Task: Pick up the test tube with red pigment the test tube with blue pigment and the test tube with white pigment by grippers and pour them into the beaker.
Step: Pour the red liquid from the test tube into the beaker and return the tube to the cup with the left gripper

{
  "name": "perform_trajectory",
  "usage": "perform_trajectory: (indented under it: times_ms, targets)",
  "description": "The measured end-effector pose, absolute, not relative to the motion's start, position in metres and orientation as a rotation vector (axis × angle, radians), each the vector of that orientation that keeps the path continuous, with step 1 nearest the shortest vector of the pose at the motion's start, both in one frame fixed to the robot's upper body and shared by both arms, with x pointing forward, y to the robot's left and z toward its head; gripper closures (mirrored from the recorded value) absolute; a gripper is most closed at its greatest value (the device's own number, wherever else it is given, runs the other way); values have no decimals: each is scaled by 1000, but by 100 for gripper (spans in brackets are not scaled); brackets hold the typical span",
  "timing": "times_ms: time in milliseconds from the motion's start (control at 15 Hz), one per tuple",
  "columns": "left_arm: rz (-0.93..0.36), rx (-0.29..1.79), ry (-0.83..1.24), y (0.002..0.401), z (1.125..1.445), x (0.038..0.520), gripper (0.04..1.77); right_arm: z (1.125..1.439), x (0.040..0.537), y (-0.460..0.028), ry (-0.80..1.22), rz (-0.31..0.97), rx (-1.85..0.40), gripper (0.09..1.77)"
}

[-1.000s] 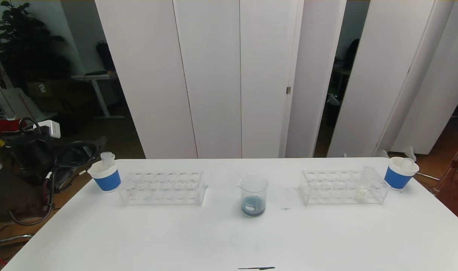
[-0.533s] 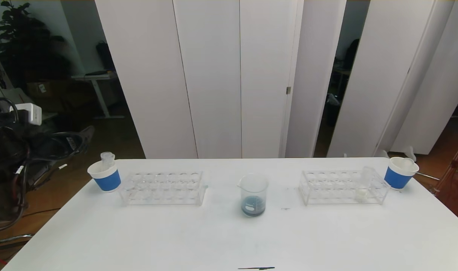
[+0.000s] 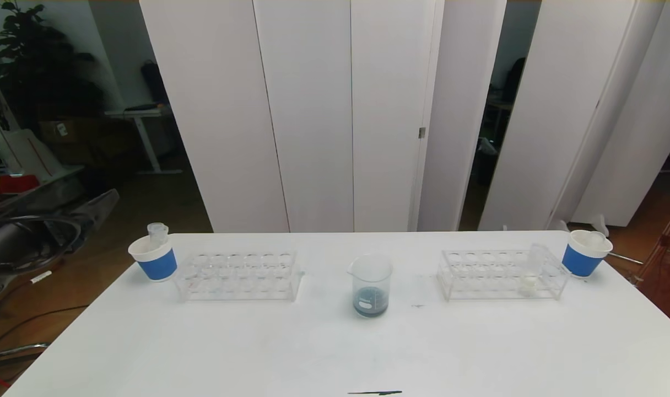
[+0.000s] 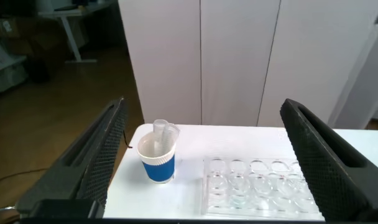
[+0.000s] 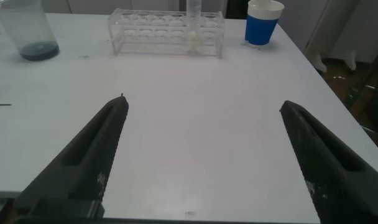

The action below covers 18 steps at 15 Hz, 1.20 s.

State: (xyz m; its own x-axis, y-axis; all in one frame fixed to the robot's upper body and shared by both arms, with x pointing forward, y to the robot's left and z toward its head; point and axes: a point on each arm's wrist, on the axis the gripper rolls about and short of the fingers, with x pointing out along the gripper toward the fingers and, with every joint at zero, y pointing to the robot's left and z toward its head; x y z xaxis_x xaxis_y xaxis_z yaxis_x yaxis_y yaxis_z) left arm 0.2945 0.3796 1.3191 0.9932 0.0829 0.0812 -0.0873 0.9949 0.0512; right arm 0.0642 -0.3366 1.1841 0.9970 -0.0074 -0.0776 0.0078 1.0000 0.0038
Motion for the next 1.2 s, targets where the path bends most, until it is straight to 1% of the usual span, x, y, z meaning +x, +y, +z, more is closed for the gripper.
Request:
perform_trajectory:
  times_ms: [333,533,733,933,1067,1200]
  targets:
    - [0,50,-97,346,1333,202,6,1184,64,-337,78,-7,4,11]
    - [-57,49,-136,334,1329,141,6,1184,64,-337,78,-8,5,11]
    - [-109,48,-155,331,1310,90,6,1184,64,-337,78,-8,5,11]
    - [-133,50,-180,330,1288,57,6,1184,64,-337,78,-8,4,11]
    - [-151,57,-164,330,1267,45,6,1184,64,-337,78,-8,5,11]
    - [-155,64,-148,330,1248,45,6,1184,64,-337,78,-8,4,11]
